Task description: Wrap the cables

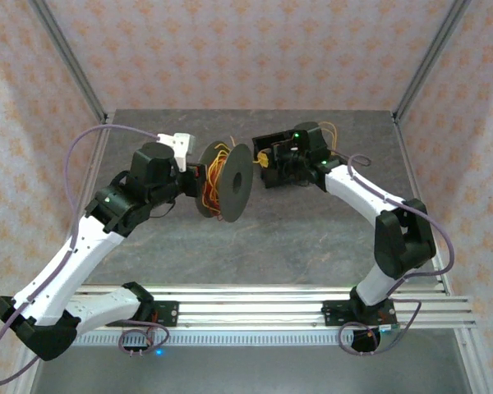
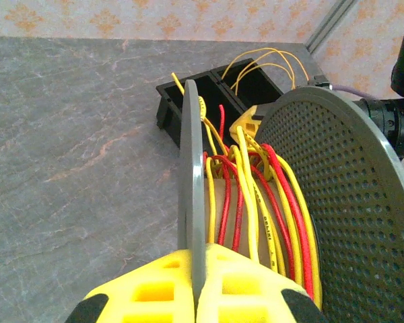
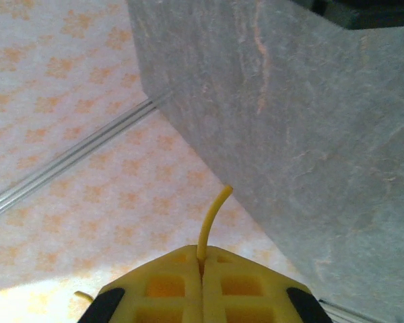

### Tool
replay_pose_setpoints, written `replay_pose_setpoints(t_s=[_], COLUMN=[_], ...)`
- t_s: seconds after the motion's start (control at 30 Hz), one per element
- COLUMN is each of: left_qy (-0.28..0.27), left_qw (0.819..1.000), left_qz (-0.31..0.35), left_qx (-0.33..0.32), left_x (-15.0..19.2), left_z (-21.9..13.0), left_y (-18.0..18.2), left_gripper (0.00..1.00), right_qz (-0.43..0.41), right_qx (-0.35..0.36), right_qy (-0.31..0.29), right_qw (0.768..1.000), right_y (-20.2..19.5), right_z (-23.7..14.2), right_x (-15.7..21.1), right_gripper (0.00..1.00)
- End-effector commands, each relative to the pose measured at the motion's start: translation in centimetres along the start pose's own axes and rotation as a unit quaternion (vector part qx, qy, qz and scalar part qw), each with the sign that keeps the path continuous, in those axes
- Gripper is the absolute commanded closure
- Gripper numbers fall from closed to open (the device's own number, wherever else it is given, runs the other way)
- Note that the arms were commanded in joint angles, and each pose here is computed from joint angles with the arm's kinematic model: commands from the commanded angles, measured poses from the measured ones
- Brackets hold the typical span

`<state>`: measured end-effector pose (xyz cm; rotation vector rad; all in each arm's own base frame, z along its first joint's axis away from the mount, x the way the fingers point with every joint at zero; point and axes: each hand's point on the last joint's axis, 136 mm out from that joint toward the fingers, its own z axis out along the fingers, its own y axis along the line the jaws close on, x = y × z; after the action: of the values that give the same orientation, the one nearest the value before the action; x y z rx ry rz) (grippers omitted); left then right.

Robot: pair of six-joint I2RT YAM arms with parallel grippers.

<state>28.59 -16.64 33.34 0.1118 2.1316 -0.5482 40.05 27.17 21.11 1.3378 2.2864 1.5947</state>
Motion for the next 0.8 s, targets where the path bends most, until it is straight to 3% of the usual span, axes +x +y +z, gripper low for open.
replay_pose_setpoints(t_s=[0.0,0.13,0.37,0.53,0.77], left_qy=[-0.118,-0.143,-0.210,-0.224,-0.226], left_qw=[0.991,0.987,0.971,0.967,0.967], left_qz=[-0.035,-0.060,-0.108,-0.117,-0.116], left_qx=[0.053,0.039,0.047,0.037,0.007], left_x=[-5.7,-6.2,-7.6,-7.7,-7.2], left_z=[-2.4,-2.0,-1.9,-1.4,-0.8], left_y=[-2.1,-1.2,-0.4,0.2,1.4], left_gripper=[1.00,1.00,1.00,1.00,1.00], right_qz=[0.016,0.020,0.110,0.114,0.096], right_qx=[-0.024,-0.014,-0.035,-0.033,-0.026], right_qy=[-0.002,0.013,0.028,0.033,0.032], right_qw=[1.000,1.000,0.993,0.992,0.994], right_y=[1.4,0.2,-3.0,-3.3,-3.7], right_z=[-0.2,0.7,2.6,2.9,2.3], right_x=[0.4,2.0,3.2,3.8,4.1], right_gripper=[1.00,1.00,1.00,1.00,0.82])
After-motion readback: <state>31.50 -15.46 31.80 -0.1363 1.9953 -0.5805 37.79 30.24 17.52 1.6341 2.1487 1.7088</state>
